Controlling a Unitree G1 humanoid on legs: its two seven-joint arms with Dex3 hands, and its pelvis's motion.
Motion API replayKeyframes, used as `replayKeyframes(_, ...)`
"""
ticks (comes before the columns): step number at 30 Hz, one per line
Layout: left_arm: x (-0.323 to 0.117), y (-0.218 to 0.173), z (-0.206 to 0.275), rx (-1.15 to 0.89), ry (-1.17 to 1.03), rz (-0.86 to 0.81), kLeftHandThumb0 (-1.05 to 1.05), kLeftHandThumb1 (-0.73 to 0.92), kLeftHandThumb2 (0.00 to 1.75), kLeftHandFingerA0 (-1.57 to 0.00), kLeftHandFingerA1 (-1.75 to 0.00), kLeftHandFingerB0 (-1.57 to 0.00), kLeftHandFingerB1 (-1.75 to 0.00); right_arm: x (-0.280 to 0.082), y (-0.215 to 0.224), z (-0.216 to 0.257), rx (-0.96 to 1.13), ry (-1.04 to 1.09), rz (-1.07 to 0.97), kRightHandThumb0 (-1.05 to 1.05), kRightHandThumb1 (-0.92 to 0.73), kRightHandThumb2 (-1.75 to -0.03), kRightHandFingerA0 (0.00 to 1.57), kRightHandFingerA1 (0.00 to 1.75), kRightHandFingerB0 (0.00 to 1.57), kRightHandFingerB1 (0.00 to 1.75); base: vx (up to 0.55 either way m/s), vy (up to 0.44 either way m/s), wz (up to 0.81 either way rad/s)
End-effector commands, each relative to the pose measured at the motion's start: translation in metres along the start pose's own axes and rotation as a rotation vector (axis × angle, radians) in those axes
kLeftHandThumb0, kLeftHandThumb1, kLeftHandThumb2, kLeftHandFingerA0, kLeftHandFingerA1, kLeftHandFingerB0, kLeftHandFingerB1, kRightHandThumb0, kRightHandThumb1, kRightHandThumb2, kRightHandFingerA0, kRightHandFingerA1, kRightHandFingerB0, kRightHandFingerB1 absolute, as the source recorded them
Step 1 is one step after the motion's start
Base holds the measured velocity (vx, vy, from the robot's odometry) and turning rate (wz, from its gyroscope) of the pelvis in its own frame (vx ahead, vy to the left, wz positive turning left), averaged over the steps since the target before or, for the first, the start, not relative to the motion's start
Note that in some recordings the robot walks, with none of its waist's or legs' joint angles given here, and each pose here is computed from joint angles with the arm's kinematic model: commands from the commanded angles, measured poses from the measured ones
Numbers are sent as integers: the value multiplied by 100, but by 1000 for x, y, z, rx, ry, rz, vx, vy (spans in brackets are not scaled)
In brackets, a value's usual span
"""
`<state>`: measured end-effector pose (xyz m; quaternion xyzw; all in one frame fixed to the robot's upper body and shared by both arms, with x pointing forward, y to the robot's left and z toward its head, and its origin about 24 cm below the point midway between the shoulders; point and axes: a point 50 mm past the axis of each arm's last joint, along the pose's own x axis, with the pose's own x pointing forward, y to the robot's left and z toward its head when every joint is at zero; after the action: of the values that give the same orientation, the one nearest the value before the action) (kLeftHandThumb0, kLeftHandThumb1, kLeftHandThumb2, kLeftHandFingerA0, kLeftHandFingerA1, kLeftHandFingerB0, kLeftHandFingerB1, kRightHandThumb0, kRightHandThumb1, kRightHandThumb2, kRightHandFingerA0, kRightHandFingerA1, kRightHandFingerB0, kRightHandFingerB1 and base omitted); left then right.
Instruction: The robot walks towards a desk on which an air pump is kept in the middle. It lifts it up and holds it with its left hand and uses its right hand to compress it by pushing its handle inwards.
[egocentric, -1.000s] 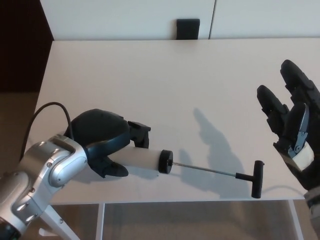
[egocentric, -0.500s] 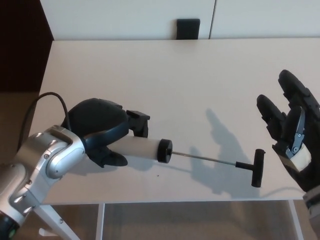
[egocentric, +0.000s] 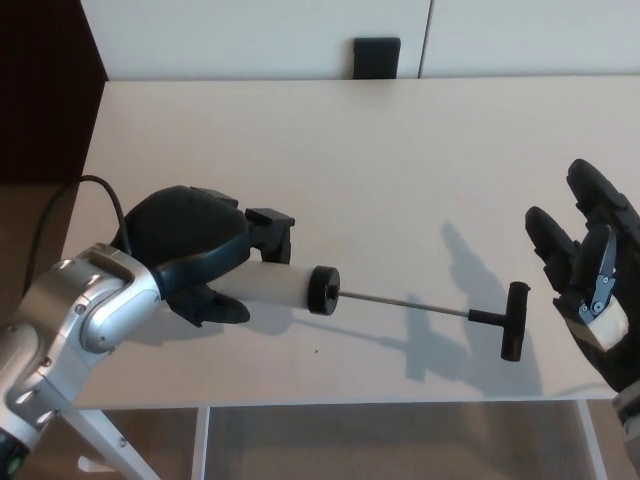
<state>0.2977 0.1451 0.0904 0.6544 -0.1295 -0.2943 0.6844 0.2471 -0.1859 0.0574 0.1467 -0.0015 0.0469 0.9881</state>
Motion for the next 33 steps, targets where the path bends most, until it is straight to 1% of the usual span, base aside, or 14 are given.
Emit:
replayKeyframes(1,-3,1,-2,5,-3,-2,-4,77,51,-63,-165,-46,-129,1,1,5,-8,-32,11,-90,-79,-114,3,23,3,14,0,0,0)
replayKeyframes(8,4,-2,5,5,-17,0,-16,74,56,-73,-162,-53,-114,2,17,17,11,-73,55,-90,-76,-114,5,25,6,16,0,0,0)
replayKeyframes(9,7,-2,7,14,-21,8,-26,66,62,-79,-153,-76,-64,2,19,18,16,-78,59,-91,-77,-114,7,25,8,17,0,0,0)
replayKeyframes(10,9,-2,9,20,-24,13,-26,66,62,-79,-153,-76,-64,2,21,19,21,-80,61,-91,-77,-114,7,25,8,17,0,0,0)
replayKeyframes(11,16,-3,15,26,-28,18,-13,73,56,-63,-160,-72,-82,3,25,19,31,-84,64,-91,-78,-114,7,24,7,17,0,0,0)
replayKeyframes(12,21,-3,19,30,-31,22,-13,73,56,-63,-160,-72,-82,3,27,18,38,-87,66,-91,-78,-114,7,24,7,17,0,0,0)
replayKeyframes(13,26,-3,24,30,-32,20,-15,72,59,-64,-153,-75,-66,3,29,17,42,-85,66,-91,-78,-114,7,24,7,17,0,0,0)
replayKeyframes(17,45,-1,51,5,-44,53,-16,72,60,-65,-152,-72,-70,4,40,4,65,-62,54,-90,-79,-114,6,24,6,15,0,0,0)
replayKeyframes(18,49,1,57,7,-49,62,-20,74,63,-67,-144,-72,-61,5,41,2,67,-62,46,-89,-79,-115,6,25,6,16,0,0,0)
replayKeyframes(21,57,10,72,16,-70,94,-20,76,64,-70,-146,-73,-56,6,40,-1,105,-60,8,-90,-75,-112,8,28,9,20,0,0,0)
replayKeyframes(22,60,13,79,12,-78,107,-34,67,72,-75,-140,-71,-62,6,39,-3,130,-61,-9,-91,-76,-111,2,30,13,23,0,0,0)
replayKeyframes(26,63,17,89,-2,-91,126,-34,63,68,-74,-143,-70,-60,6,39,-7,168,-66,-36,-80,-69,-108,1,35,9,28,0,0,0)
replayKeyframes(27,63,18,92,-10,-90,118,-24,68,60,-74,-148,-62,-45,4,38,-9,179,-63,-42,-83,-70,-108,1,36,11,27,0,0,0)
replayKeyframes(33,63,21,102,-18,-91,122,-27,69,63,-76,-150,-68,-48,2,34,-19,205,-54,-59,-89,-74,-109,0,33,12,23,0,0,0)
